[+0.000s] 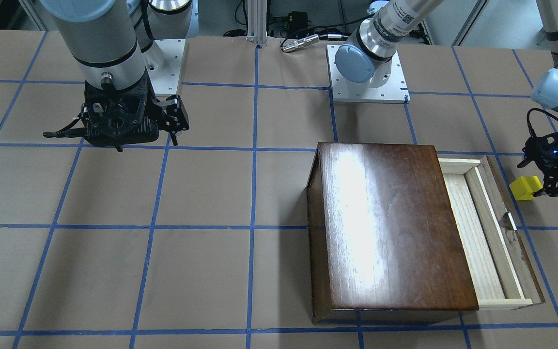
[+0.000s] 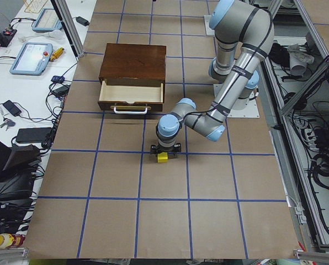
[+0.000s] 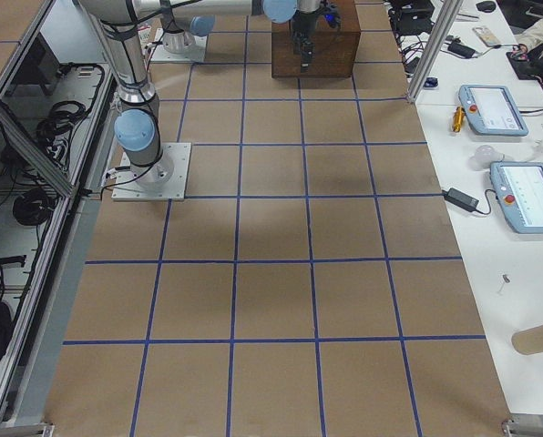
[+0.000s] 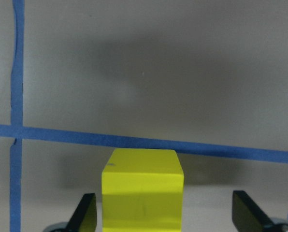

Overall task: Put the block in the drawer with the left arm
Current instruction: 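Lower the left gripper around the yellow cube and close on it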

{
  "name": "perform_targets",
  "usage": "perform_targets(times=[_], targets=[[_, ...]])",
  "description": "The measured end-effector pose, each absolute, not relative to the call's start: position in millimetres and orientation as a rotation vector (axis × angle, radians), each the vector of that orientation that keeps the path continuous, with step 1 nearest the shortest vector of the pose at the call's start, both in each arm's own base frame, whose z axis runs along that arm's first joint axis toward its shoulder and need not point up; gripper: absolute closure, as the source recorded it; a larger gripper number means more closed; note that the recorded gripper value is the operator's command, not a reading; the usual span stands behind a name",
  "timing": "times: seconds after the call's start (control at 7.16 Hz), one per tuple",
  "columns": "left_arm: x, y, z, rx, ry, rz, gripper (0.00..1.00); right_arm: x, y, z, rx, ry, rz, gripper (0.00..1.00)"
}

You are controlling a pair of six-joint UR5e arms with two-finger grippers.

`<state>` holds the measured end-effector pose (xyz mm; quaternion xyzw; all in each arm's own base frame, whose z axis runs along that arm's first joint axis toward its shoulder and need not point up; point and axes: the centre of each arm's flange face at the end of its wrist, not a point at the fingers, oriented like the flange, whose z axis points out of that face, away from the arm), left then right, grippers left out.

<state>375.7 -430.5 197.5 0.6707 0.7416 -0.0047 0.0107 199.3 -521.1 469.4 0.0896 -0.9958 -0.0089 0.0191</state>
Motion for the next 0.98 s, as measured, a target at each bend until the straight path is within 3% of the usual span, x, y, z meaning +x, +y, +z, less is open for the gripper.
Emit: perform_targets(times=[0.56, 0.84, 0.98], targets=[[378.9, -436.2, 182.3, 2.119, 2.282, -0.059, 0.04, 199.3, -521.1, 469.4, 0.278, -3.091, -0.028, 0.0], [379.2, -436.6, 180.4, 2.124, 2.28, -0.063, 0.82, 199.3, -521.1, 469.4, 0.279, -3.091, -0.027, 0.0], [379.3, -436.7, 180.5, 2.129, 2.273, -0.062, 0.98, 199.3, -521.1, 469.4, 0.279, -3.091, -0.028, 0.0]])
